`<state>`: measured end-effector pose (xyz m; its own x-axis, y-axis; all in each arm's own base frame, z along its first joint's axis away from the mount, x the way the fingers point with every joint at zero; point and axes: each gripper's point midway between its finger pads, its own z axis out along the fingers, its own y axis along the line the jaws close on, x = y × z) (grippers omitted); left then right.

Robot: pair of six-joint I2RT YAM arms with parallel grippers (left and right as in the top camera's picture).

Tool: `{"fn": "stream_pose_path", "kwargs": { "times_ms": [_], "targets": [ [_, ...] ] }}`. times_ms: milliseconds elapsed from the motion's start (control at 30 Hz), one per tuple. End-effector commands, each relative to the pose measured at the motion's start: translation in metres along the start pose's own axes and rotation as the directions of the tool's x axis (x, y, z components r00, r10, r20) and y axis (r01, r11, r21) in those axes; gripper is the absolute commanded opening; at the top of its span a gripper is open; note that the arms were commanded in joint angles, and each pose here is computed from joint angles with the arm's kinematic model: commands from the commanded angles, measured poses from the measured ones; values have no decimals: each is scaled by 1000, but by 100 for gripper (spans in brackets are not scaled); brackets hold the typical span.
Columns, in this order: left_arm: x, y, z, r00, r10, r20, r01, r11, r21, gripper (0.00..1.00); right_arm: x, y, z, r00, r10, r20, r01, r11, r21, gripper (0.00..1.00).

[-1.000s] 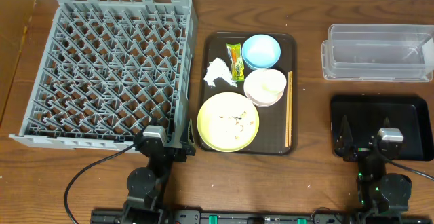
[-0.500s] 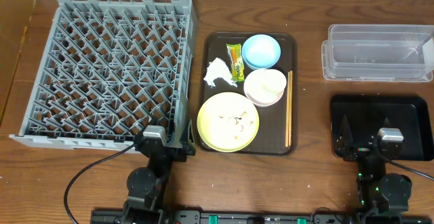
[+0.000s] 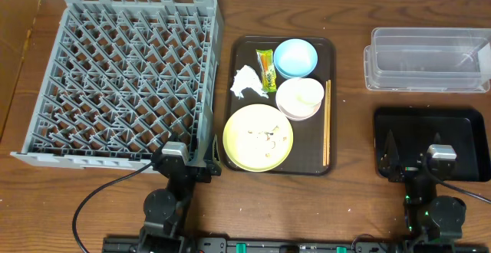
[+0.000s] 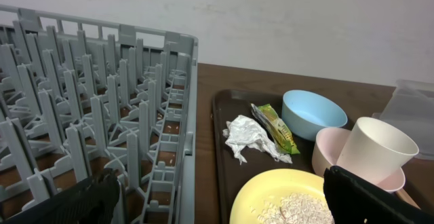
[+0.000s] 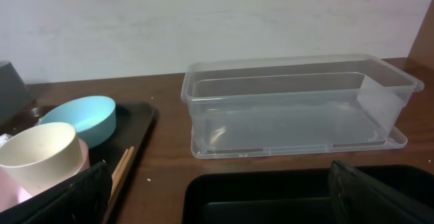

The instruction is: Sort waste into correct bins and load items into the dishwasher

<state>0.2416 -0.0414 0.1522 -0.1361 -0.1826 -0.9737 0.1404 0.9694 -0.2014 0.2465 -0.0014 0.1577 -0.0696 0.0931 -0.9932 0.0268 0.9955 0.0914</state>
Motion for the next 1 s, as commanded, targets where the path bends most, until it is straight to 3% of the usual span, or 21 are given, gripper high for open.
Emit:
{"fn": "stream_pose_path", "kwargs": {
  "times_ms": [0,33,67,100,200,333,467,600,833,967],
  "targets": [
    [8,2,1,1000,-13,-16,13,1000,-4,97,2,-2,0,1000,4,-6,-4,1000,7,99],
    [-1,-14,0,995,-95,5,94,992,82,97,2,-2,0,1000,4,-6,-4,1000,7,99],
    [-2,-54,-8,962,-261,-81,273,914,301,97,2,-2,0,1000,4,-6,-4,1000,7,99],
    [-5,-77,-17,925,-342,-163,379,829,411,97,2,-2,0,1000,4,-6,-4,1000,7,99],
    [-15,-101,-31,851,-445,-280,525,688,502,97,2,-2,0,1000,4,-6,-4,1000,7,99],
    [-38,-107,-38,794,-535,-287,596,593,542,97,2,-2,0,1000,4,-6,-4,1000,7,99],
    [-69,-113,-50,828,-530,-182,508,572,643,97,2,-2,0,1000,4,-6,-4,1000,7,99],
    [-69,-113,-50,828,-531,-179,507,573,644,97,2,-2,0,1000,4,-6,-4,1000,7,99],
    [-82,-90,-36,790,-608,-78,539,628,562,97,2,-2,0,1000,4,-6,-4,1000,7,99],
    [-81,-87,-29,827,-560,-59,504,689,521,97,2,-2,0,1000,4,-6,-4,1000,7,99]
  ]
}}
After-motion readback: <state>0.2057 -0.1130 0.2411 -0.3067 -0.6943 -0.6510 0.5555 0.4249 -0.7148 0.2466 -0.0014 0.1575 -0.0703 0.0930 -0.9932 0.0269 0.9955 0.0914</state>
